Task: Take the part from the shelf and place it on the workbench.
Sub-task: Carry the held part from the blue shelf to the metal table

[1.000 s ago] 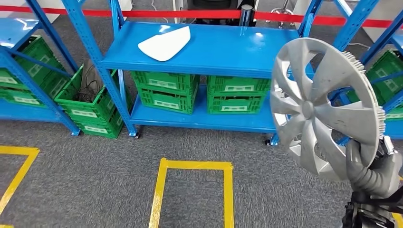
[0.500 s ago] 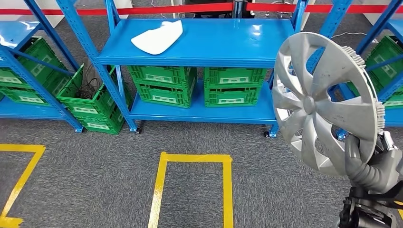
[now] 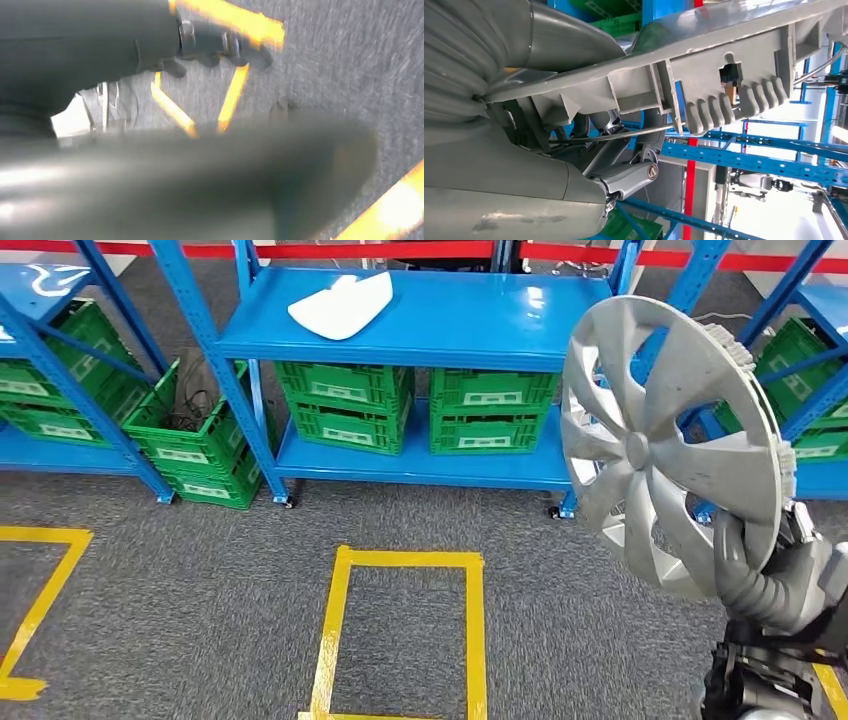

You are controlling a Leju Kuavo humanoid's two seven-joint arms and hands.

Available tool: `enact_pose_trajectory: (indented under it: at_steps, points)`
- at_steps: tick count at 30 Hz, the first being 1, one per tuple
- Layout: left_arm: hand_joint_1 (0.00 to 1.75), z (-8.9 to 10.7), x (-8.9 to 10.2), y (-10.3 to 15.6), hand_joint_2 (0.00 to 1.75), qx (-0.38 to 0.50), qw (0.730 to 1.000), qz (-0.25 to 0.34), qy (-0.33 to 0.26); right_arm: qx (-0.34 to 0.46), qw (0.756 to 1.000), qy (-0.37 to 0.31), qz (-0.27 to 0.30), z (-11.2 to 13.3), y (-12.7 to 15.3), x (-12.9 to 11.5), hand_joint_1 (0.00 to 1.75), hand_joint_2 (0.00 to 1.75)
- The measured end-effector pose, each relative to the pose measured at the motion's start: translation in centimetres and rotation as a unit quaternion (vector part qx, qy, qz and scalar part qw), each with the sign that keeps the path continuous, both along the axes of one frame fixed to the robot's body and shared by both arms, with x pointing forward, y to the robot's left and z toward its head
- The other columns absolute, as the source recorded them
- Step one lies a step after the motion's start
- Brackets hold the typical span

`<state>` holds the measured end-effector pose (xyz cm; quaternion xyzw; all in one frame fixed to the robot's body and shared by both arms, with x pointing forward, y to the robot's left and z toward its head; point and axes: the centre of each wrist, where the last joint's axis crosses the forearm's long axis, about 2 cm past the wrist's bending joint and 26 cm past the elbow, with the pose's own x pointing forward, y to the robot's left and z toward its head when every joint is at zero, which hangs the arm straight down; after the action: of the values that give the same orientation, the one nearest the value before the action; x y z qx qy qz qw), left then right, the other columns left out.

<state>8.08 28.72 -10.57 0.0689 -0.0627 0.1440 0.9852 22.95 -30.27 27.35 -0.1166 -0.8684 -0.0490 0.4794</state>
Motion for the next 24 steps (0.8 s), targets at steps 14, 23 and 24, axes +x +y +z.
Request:
enact_pose_trajectory:
  at_steps: [14,23,24]
  points:
    - [0.00,-0.04,-0.27,-0.63,0.00,-0.009,1.000,-0.004,-0.004,-0.006,1.000,-0.011,-0.001,0.44,0.54,0.05,1.75,1.75]
    - [0.00,0.00,-0.10,-0.95,0.00,-0.013,1.000,-0.007,0.001,-0.008,1.000,-0.002,-0.006,0.30,0.73,-0.16,1.75,1.75]
    - [0.00,0.01,-0.04,-0.95,0.00,-0.013,1.000,-0.008,0.000,-0.008,1.000,-0.002,-0.006,0.32,0.74,-0.17,1.75,1.75]
